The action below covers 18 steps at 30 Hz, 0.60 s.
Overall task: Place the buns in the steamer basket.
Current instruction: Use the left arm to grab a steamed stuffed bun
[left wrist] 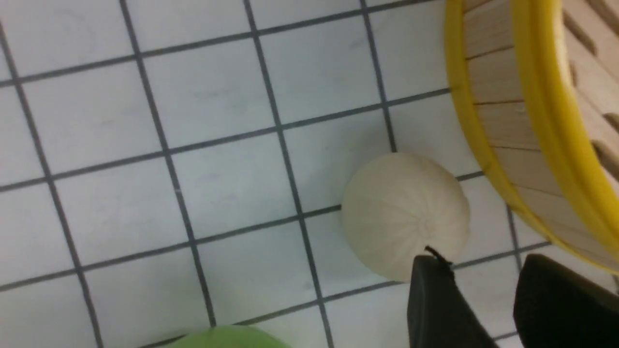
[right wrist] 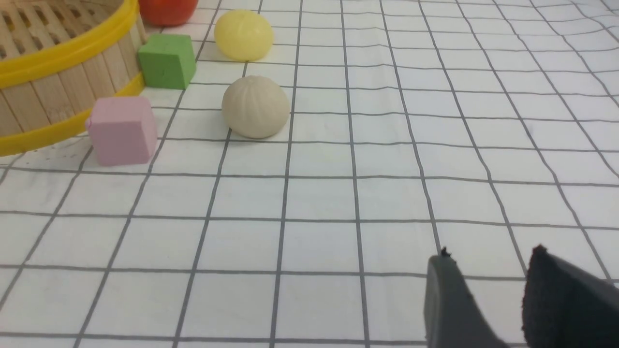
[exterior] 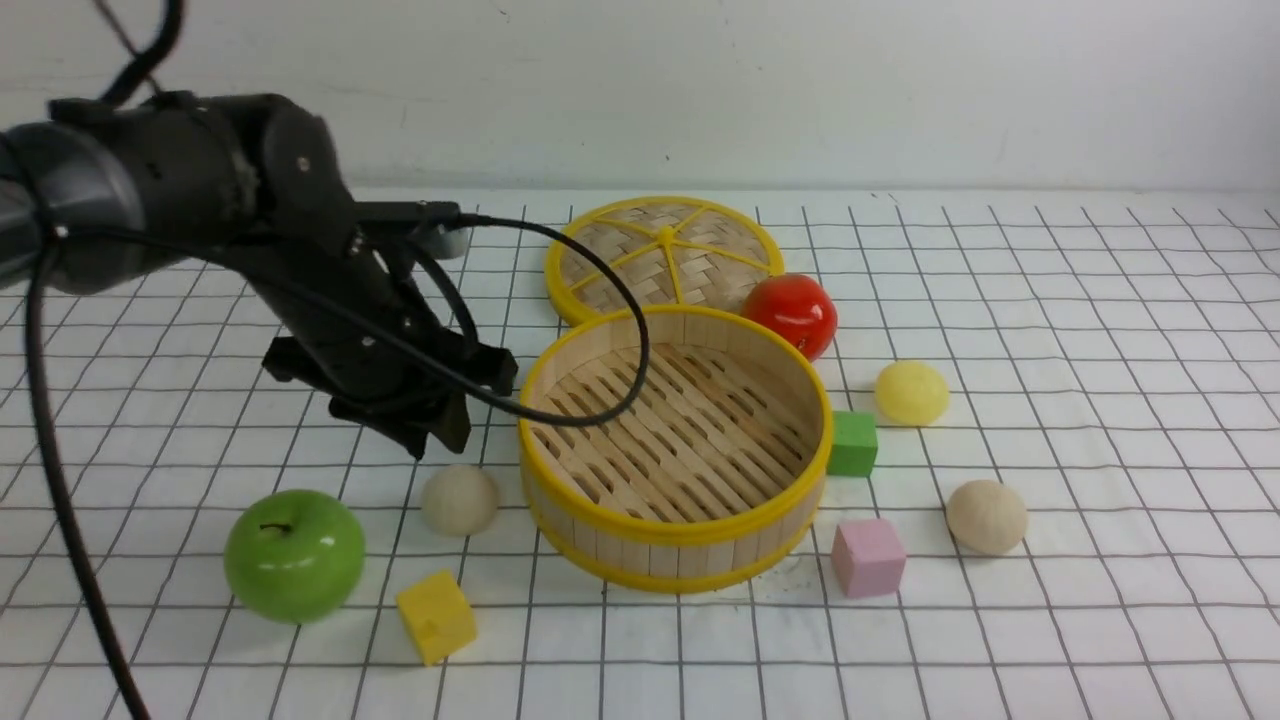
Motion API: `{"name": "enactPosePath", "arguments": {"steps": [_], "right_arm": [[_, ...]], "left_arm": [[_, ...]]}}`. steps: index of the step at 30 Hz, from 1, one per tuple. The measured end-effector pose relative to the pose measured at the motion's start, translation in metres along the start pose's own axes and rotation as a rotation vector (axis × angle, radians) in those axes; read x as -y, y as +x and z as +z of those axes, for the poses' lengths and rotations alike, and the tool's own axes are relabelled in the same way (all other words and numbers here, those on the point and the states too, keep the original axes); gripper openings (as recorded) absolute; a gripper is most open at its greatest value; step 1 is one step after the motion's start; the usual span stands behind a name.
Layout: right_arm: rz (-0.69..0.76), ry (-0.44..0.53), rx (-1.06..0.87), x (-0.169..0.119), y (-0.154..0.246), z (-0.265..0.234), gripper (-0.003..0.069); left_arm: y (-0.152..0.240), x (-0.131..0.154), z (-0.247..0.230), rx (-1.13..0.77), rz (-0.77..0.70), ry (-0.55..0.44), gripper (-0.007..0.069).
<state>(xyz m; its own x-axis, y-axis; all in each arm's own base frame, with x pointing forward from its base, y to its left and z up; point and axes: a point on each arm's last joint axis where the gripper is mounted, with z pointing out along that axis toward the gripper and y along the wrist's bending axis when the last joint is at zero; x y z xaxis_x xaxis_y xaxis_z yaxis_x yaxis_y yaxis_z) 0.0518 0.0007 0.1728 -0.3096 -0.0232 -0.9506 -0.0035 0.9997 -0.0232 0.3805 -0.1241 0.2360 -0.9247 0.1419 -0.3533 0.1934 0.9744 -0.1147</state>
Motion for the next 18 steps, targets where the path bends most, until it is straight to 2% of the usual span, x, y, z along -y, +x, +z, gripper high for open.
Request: {"name": "enactPosePath", "arguments": {"steps": [9,14,18], "right_arm": [[0.0,0.0,0.0,0.0,0.0,0.0,0.0239],[0.0,0.0,0.0,0.0,0.0,0.0,0.0239],[0.0,0.0,0.0,0.0,0.0,0.0,0.0239]], "left_arm": [[0.003,-0.001,0.055,-0.059,-0.058,-0.043,0.0238],[0.0,0.0,0.057,-0.039,-0.06,-0.038,0.0232],[0.001,0.0,0.057,-0.05,-0.063,-0.036,0.0181]]}}
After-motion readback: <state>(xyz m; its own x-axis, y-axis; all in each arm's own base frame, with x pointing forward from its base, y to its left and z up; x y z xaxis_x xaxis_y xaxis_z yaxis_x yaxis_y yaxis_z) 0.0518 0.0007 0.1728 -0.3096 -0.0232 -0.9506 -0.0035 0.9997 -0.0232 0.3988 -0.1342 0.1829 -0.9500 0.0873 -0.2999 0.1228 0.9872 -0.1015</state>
